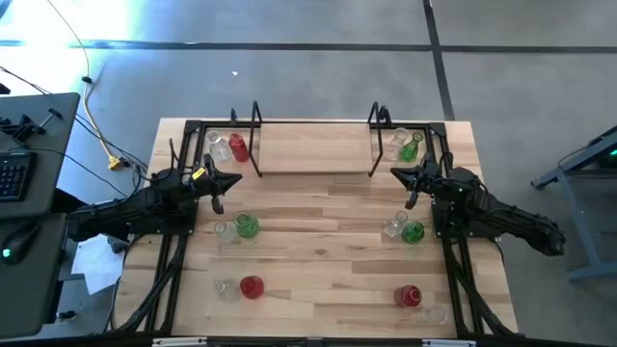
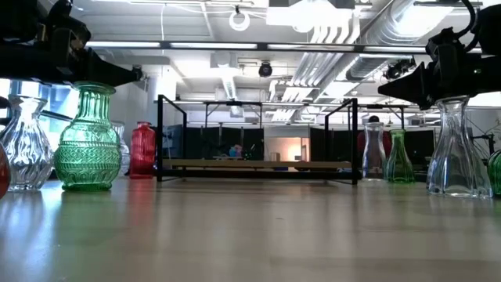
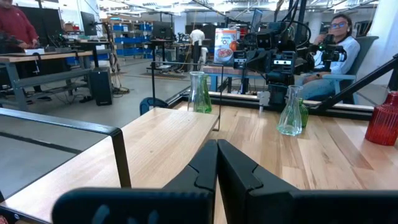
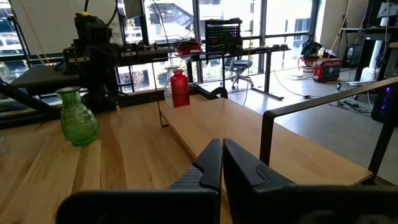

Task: Sort vases onto shelf

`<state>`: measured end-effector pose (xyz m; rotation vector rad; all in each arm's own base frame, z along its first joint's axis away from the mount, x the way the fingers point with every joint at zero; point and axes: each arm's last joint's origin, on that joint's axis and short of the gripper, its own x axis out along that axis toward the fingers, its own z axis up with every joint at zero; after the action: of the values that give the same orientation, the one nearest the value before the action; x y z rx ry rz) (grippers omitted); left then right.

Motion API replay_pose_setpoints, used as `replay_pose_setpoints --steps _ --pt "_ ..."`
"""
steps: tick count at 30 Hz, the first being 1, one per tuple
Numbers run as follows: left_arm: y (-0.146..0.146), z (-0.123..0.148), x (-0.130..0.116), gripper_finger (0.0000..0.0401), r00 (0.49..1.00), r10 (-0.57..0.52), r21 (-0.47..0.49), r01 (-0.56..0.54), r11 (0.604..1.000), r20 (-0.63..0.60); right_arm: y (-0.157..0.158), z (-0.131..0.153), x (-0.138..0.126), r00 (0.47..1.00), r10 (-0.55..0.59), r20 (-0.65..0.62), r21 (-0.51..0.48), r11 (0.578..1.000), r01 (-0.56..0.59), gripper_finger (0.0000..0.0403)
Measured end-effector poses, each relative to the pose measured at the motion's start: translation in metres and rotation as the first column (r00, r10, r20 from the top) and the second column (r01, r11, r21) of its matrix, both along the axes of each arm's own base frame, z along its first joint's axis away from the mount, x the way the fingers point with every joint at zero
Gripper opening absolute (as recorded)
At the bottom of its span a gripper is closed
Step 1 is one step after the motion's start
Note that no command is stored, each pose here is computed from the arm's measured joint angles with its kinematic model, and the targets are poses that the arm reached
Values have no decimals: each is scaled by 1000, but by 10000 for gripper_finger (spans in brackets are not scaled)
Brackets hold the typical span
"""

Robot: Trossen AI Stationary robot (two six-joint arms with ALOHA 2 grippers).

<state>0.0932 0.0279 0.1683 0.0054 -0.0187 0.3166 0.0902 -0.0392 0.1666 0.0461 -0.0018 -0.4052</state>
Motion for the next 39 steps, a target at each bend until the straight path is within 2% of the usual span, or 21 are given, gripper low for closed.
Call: replay_pose_setpoints --steps 4,7,12,17,19,32,35,39 --pt "0 0 0 3 1000 1 1 -1 1000 0 0 0 0 1000 0 0 0 1000 0 0" --pt "1 2 0 3 1000 24 35 -24 999 5 0 0 0 1000 0 0 0 1000 0 0" --pt "1 1 0 3 1000 25 27 -25 999 5 0 0 0 1000 0 0 0 1000 0 0" --pt "1 1 0 3 998 17 -120 -11 993 54 0 0 0 1000 0 0 0 1000 0 0" --pt "1 1 0 3 998 18 -139 -9 990 60 0 0 0 1000 0 0 0 1000 0 0" --pt "2 1 0 3 998 53 -62 -51 997 30 0 1 0 1000 -2 11 3 1000 2 0" --pt "2 1 -1 3 998 55 -64 -53 997 36 0 3 0 999 -2 38 19 1000 2 0" --pt "2 1 -1 3 998 56 -64 -54 996 33 0 12 -1 992 0 130 -26 1000 3 0"
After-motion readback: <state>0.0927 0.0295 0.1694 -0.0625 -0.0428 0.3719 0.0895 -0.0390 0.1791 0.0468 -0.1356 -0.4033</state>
